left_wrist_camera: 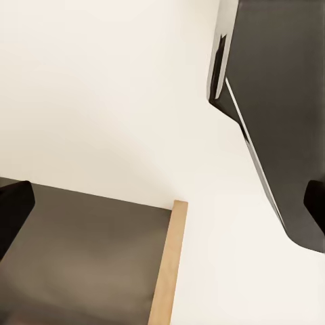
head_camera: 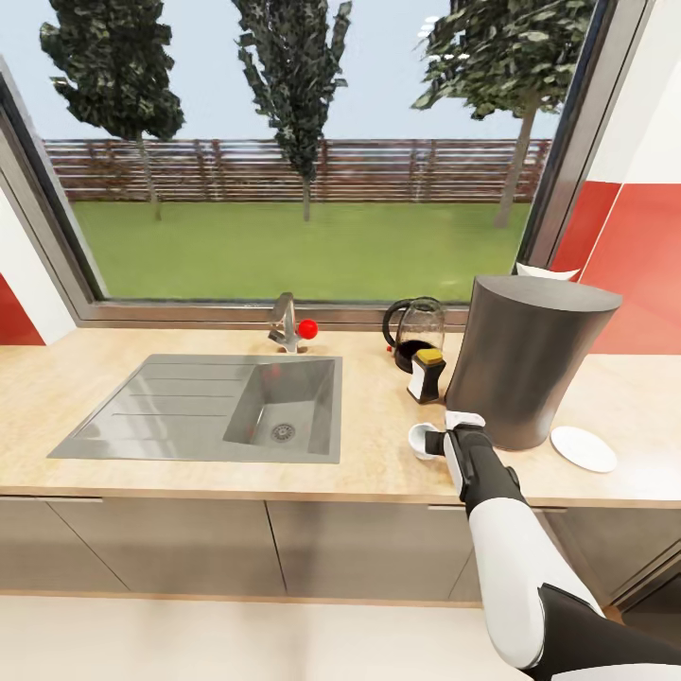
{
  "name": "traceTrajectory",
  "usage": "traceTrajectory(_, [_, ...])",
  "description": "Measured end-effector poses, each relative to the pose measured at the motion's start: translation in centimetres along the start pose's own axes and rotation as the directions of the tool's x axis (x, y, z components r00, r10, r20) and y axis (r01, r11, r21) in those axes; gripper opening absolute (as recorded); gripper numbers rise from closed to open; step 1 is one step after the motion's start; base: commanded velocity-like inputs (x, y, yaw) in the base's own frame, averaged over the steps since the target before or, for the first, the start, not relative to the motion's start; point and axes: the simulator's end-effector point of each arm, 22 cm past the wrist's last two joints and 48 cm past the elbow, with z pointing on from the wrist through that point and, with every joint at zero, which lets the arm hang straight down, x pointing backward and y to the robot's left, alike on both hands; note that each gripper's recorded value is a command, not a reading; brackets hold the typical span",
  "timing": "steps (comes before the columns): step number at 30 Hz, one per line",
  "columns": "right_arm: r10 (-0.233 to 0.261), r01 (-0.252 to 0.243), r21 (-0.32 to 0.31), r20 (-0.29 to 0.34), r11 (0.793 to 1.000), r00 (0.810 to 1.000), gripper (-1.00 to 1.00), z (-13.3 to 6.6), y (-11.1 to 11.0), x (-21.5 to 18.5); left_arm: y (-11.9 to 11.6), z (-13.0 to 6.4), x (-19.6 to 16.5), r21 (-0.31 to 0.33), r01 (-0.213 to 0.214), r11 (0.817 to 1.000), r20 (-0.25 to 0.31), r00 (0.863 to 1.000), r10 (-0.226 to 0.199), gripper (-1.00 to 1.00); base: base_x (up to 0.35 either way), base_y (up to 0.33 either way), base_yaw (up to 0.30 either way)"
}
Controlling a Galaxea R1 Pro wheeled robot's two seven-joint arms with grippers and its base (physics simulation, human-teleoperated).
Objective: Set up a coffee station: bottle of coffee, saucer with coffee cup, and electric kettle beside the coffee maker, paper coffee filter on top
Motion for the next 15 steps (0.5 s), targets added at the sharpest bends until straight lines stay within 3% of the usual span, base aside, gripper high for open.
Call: traceTrajectory(15, [0.010, -0.010, -0.010, 0.002, 1.000, 1.000, -1.00, -0.03, 0.29, -0.15, 0.00, 0.00, -0.03, 0.000, 0.000, 1.000, 0.000, 1.000, 0.000, 1.00, 0.000, 0.000, 0.000])
